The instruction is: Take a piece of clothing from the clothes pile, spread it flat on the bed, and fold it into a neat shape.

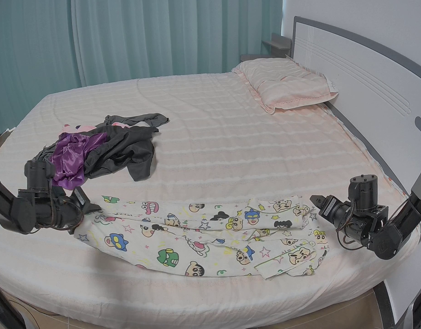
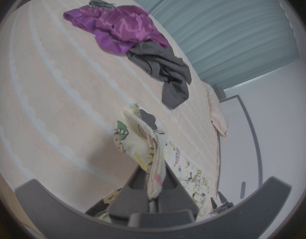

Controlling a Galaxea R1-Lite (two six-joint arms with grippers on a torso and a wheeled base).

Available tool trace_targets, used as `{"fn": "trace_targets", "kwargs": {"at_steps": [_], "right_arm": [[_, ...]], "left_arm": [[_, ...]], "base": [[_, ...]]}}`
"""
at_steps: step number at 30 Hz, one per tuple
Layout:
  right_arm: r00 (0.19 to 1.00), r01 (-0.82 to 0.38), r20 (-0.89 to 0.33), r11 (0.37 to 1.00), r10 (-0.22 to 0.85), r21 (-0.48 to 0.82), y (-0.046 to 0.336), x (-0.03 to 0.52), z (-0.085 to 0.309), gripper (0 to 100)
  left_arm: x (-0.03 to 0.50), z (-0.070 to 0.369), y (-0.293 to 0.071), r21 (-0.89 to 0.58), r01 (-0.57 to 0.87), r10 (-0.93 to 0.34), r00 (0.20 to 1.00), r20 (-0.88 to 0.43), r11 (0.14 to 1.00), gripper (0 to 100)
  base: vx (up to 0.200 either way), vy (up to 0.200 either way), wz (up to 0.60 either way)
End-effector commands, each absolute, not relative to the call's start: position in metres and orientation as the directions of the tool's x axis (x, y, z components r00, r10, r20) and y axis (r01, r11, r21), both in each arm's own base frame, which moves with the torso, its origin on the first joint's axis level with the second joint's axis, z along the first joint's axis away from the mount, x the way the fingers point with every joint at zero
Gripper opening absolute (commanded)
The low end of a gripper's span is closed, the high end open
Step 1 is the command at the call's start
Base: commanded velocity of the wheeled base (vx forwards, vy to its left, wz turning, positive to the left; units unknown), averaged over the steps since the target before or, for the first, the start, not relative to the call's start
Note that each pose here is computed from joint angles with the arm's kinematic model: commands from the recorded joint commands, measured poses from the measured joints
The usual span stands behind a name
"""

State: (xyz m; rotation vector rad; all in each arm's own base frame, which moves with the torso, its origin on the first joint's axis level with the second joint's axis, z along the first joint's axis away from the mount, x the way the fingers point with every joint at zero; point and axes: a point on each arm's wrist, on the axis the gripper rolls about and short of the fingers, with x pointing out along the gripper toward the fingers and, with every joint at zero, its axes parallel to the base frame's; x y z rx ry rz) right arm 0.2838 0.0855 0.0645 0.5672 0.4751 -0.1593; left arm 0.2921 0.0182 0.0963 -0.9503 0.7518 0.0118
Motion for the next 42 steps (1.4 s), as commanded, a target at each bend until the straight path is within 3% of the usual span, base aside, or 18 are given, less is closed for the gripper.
{"fn": "trace_targets", "kwargs": {"at_steps": [1, 7, 12, 22, 28, 35, 42], "right_arm": [[0.887, 0.273, -0.462, 0.830, -0.021, 0.487, 0.083, 0.284, 0.067, 100], [0.886, 0.275, -0.463, 0.830, -0.022, 0.486, 0.083, 0.284, 0.067, 100], [0.886, 0.281, -0.463, 0.827, -0.027, 0.488, 0.081, 0.285, 0.067, 100], [0.886, 0.280, -0.462, 0.826, -0.027, 0.488, 0.081, 0.285, 0.067, 100], [0.887, 0.278, -0.461, 0.827, -0.026, 0.489, 0.081, 0.285, 0.067, 100], [0.887, 0.278, -0.461, 0.827, -0.026, 0.489, 0.081, 0.285, 0.067, 100], [0.888, 0.277, -0.459, 0.827, -0.025, 0.489, 0.081, 0.286, 0.067, 100]], "left_arm": [[0.260, 0.124, 0.066, -0.778, -0.300, -0.248, 0.832, -0.496, 0.551, 0], [0.240, 0.138, 0.114, -0.801, -0.324, -0.130, 0.888, -0.441, 0.504, 0], [0.222, 0.150, 0.142, -0.834, -0.281, -0.111, 0.921, -0.374, 0.475, 0], [0.208, 0.186, 0.153, -0.868, -0.170, -0.124, 0.959, -0.254, 0.467, 0], [0.235, 0.179, 0.097, -0.861, -0.156, -0.287, 0.901, -0.325, 0.484, 0], [0.268, 0.160, 0.020, -0.791, -0.177, -0.344, 0.830, -0.439, 0.585, 0], [0.282, 0.144, -0.071, -0.730, -0.095, -0.448, 0.734, -0.511, 0.676, 0]], "base": [[0.000, 0.000, 0.00], [0.000, 0.000, 0.00], [0.000, 0.000, 0.00], [0.000, 0.000, 0.00], [0.000, 0.000, 0.00], [0.000, 0.000, 0.00], [0.000, 0.000, 0.00]]}}
